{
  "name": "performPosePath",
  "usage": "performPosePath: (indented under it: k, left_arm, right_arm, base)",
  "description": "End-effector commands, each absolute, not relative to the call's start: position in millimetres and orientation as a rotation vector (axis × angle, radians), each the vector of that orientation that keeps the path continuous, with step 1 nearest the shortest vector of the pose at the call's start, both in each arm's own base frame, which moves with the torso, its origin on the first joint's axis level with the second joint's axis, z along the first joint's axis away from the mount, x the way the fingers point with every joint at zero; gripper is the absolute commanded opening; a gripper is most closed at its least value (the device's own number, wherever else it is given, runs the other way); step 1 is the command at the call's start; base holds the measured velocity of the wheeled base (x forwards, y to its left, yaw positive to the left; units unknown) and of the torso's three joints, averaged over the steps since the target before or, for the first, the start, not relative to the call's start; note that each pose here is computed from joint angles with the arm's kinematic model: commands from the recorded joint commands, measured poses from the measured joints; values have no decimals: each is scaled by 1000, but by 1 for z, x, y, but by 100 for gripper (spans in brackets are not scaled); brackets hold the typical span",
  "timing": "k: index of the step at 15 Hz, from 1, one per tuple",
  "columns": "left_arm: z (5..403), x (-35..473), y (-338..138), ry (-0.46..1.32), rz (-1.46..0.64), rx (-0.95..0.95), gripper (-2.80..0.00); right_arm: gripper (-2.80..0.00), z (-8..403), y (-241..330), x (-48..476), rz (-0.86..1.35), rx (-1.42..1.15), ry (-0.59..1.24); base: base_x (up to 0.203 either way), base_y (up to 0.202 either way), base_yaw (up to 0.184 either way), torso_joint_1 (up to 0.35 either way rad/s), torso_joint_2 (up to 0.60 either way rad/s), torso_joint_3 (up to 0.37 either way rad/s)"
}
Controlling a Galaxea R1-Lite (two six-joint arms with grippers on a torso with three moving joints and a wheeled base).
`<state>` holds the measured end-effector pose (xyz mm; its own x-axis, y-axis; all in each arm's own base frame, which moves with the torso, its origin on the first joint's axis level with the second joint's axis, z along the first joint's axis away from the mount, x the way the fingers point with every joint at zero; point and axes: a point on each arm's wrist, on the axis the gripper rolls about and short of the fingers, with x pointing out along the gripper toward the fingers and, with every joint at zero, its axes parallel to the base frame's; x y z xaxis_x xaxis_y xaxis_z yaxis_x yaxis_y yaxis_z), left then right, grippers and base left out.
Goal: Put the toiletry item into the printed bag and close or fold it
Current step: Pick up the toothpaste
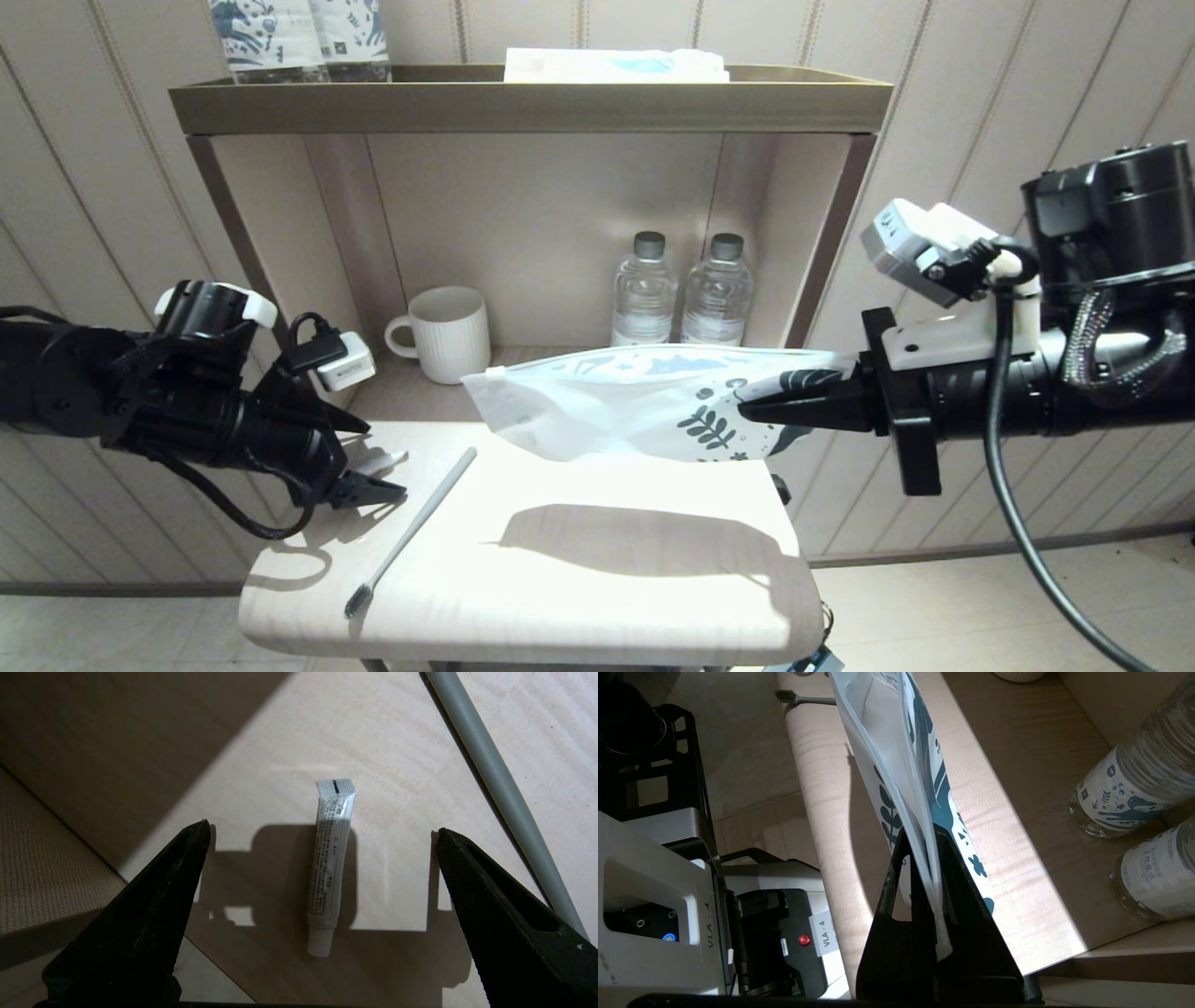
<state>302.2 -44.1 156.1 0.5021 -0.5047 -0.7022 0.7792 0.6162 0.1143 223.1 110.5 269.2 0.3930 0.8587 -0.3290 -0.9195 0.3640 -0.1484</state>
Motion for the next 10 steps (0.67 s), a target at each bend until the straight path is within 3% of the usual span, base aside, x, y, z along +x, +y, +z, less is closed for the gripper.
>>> performPosePath:
  k: [1,6,7,10]
  left_arm:
    - [154,307,-44,685,-803,458,0]
    - [151,306,-43,700,-793,463,0]
    - [151,306,-43,700,-793,463,-280]
    - [152,306,-43,697,-792,464,-280]
  right_arm:
    - [-280,269,111,223,1161,-332,207]
    - [-280,269,110,223,1160,-330,209]
    - [-280,269,111,222,1161,-330,207]
    - [-280,270,110,223,1158,-325,210]
  base:
    - [0,0,0,0,0,0]
    - [0,0,0,0,0,0]
    - [0,0,0,0,0,0]
    - [0,0,0,0,0,0]
